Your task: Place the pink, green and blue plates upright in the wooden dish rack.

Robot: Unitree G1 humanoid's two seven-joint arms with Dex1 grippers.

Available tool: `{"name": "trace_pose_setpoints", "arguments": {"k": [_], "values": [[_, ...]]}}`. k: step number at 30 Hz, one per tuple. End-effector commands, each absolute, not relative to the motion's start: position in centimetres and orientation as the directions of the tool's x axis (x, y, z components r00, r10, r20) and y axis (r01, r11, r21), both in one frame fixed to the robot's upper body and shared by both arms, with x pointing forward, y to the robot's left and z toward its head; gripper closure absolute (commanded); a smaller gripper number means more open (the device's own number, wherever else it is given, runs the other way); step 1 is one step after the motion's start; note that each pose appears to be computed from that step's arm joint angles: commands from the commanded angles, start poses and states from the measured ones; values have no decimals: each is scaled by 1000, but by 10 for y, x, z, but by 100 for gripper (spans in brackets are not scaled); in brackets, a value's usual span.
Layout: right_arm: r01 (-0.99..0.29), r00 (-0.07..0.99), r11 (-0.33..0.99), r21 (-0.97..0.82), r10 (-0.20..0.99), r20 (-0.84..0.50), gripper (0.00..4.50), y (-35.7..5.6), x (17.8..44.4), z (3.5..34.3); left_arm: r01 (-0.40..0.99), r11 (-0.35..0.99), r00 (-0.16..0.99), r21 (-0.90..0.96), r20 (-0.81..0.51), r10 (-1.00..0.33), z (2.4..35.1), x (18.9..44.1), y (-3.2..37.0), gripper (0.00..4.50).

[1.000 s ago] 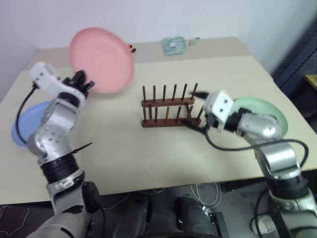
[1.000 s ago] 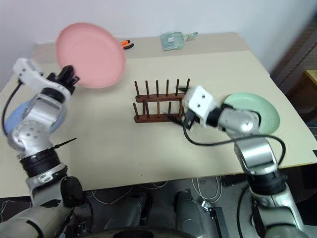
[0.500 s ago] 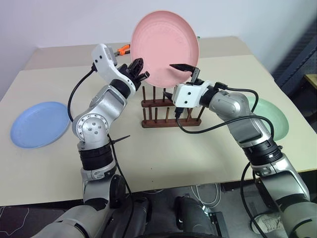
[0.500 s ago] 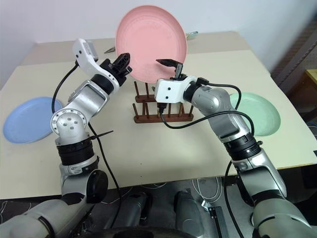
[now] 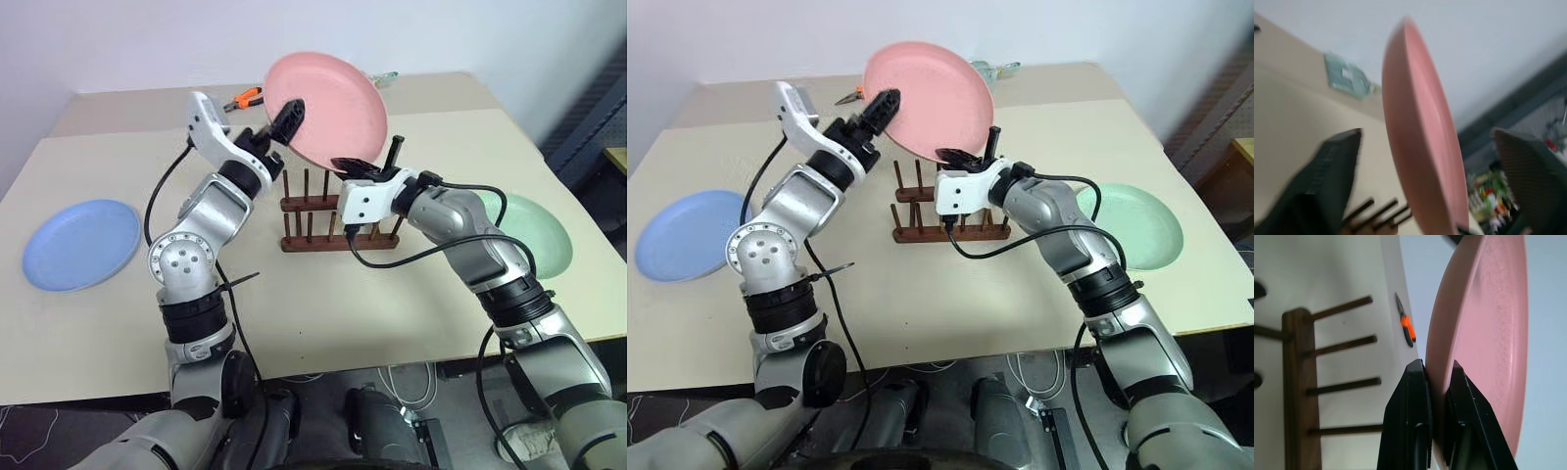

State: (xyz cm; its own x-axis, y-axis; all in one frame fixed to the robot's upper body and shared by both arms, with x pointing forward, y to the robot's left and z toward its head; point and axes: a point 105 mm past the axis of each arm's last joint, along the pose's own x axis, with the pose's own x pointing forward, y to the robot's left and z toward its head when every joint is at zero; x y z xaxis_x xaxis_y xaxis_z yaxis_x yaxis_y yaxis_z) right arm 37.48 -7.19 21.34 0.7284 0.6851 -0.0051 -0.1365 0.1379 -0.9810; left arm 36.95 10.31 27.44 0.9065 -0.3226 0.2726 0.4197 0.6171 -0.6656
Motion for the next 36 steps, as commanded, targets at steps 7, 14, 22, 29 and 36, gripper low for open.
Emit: {"name": "trace_pose_setpoints", "arguments": {"k": [7,14,22,29,36], "values": [[-210,743,719,-663,558,370,450,-127,342,283,306,945,913,-119,317,-256,260,365,160,4],[-537,739,841,-64,506,445,450,-130,302,277,393,911,878,123,246,-412,207,350,160,4],[-542,803,832,117,472,363,450,-129,299,252,678,720,701,146,164,-694,191,314,125,4],[-584,791,802,125,527,310,450,-125,294,239,794,597,598,112,37,-801,172,292,110,4],[-629,741,773,79,567,360,450,-121,286,251,815,569,574,108,-29,-818,158,286,106,4]]}}
